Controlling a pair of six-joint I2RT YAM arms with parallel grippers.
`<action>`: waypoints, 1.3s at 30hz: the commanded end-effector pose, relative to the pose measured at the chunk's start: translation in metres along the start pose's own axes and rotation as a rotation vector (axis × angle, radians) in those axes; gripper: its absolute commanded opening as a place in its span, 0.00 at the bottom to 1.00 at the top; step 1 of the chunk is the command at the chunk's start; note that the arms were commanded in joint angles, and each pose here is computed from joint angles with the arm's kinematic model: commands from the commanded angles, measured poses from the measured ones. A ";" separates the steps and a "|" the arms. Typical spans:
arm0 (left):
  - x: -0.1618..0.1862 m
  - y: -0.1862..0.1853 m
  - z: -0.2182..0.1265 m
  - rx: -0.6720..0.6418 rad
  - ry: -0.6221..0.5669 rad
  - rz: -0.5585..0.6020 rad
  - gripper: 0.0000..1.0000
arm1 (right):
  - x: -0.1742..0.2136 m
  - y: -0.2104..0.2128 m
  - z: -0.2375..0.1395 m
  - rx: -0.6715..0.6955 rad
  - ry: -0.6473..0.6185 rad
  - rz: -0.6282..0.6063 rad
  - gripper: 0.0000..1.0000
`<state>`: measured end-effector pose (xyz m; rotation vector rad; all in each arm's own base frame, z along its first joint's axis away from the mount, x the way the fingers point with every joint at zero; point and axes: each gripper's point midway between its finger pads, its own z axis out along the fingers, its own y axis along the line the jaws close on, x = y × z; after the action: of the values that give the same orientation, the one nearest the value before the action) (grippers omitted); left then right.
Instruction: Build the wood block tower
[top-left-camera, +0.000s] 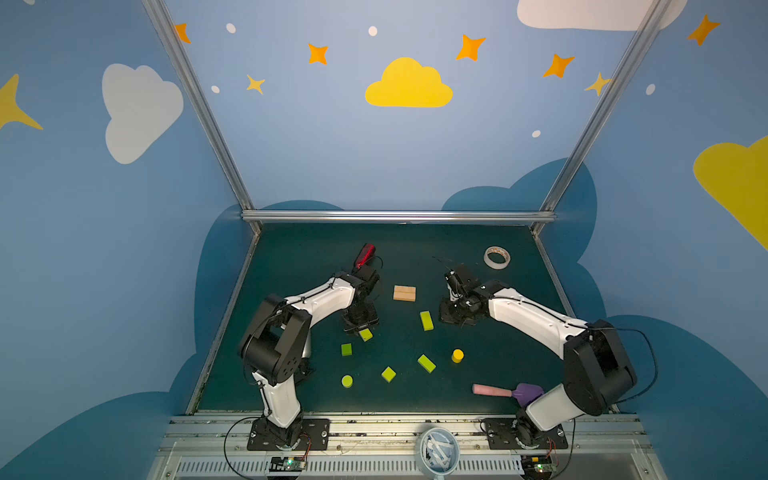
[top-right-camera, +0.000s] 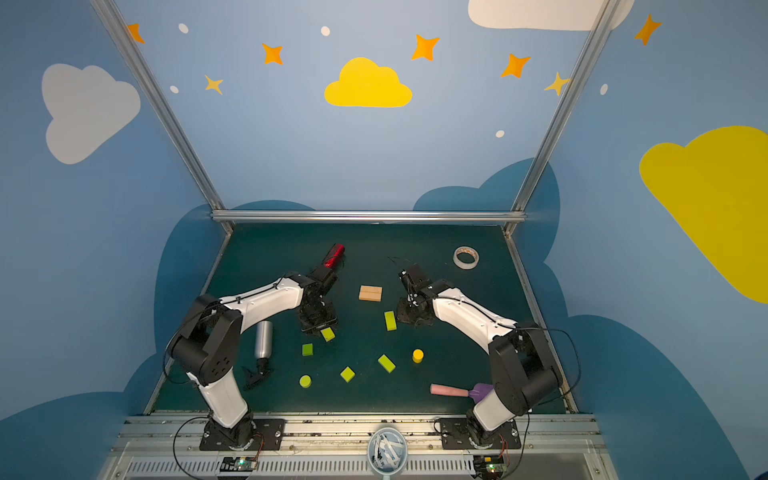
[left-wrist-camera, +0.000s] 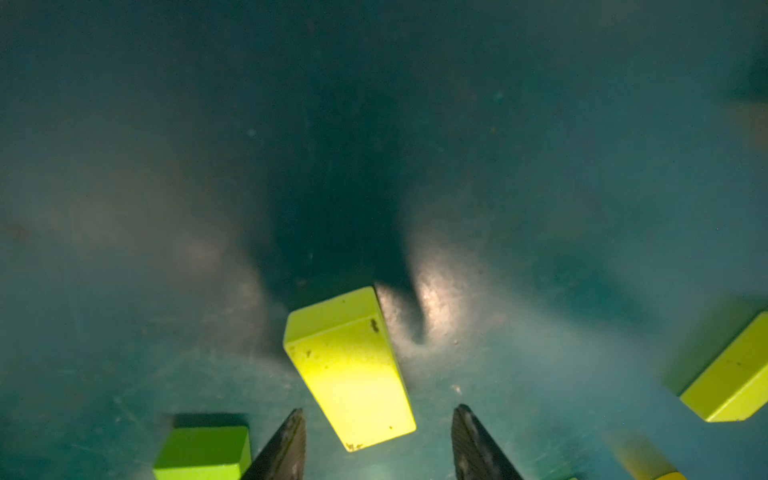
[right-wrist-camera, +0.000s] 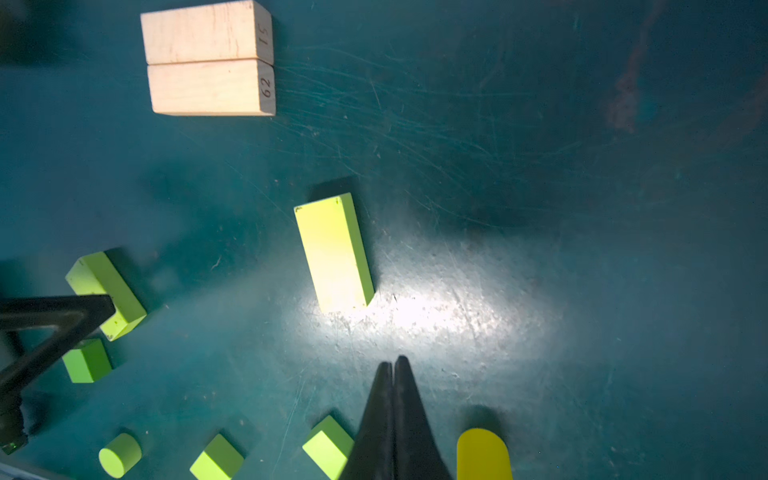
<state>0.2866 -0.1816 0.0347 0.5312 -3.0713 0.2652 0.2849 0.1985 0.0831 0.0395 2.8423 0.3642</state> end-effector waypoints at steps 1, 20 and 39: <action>-0.006 0.005 0.001 -0.026 0.001 -0.020 0.55 | -0.005 -0.004 -0.009 -0.005 -0.042 0.010 0.00; -0.010 0.004 0.011 -0.034 0.025 -0.005 0.44 | -0.007 -0.008 -0.007 -0.010 -0.037 0.029 0.00; -0.004 0.006 0.004 -0.078 0.018 0.064 0.41 | -0.005 -0.006 -0.001 -0.015 -0.014 0.031 0.00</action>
<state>0.2876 -0.1779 0.0205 0.4650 -3.0472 0.1933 0.2885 0.1922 0.0870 0.0746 2.8194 0.3871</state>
